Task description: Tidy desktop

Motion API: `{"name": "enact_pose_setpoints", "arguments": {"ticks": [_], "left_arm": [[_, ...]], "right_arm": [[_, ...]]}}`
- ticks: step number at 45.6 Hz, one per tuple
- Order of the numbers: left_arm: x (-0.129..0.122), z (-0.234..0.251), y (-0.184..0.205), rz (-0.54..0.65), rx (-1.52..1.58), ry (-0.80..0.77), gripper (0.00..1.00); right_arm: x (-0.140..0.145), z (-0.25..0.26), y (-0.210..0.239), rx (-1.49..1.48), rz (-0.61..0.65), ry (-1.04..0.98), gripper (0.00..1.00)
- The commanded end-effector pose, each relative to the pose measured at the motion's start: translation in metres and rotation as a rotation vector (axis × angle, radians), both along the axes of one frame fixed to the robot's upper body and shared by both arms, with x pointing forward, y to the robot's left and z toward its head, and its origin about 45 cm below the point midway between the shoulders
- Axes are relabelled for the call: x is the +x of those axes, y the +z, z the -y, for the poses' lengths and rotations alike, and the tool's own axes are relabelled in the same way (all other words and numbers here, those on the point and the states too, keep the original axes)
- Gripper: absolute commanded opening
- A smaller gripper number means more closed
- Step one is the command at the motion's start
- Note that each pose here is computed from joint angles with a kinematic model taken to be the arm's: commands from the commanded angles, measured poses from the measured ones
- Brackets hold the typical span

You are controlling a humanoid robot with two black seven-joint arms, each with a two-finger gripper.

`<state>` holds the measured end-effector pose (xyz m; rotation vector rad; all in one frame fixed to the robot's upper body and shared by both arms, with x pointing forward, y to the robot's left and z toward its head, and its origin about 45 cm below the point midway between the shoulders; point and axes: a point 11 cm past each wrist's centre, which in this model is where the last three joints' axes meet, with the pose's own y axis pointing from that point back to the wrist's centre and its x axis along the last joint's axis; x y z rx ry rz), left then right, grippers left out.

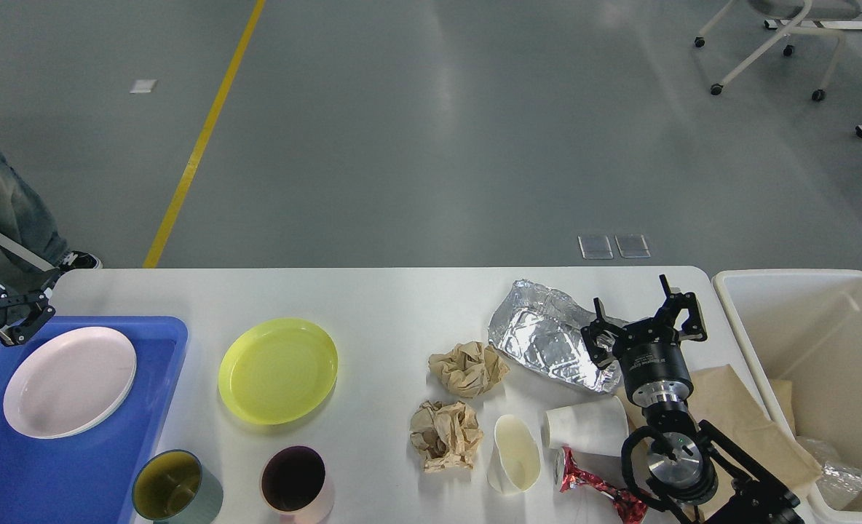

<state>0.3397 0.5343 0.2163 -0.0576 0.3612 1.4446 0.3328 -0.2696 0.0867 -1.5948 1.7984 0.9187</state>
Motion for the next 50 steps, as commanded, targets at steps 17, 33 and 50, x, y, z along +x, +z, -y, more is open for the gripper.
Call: {"name": "enact_pose_setpoints", "arguments": {"ticks": [17,33,50], "left_arm": [[0.029,-0.016,0.049,-0.064,0.27,-0.067,0.97],[0.067,0.008,0.099,-0.302,0.787,-0.327,0.97],[0.075,0.114,0.149,-0.46,1.055,-0.749,0.97]], "right_arm": [[0.0,0.0,0.0,0.0,0.0,0.0,1.0],[0.0,0.0,0.0,0.0,0.0,0.0,1.0],[0.0,0.0,0.0,0.0,0.0,0.0,1.0]]}}
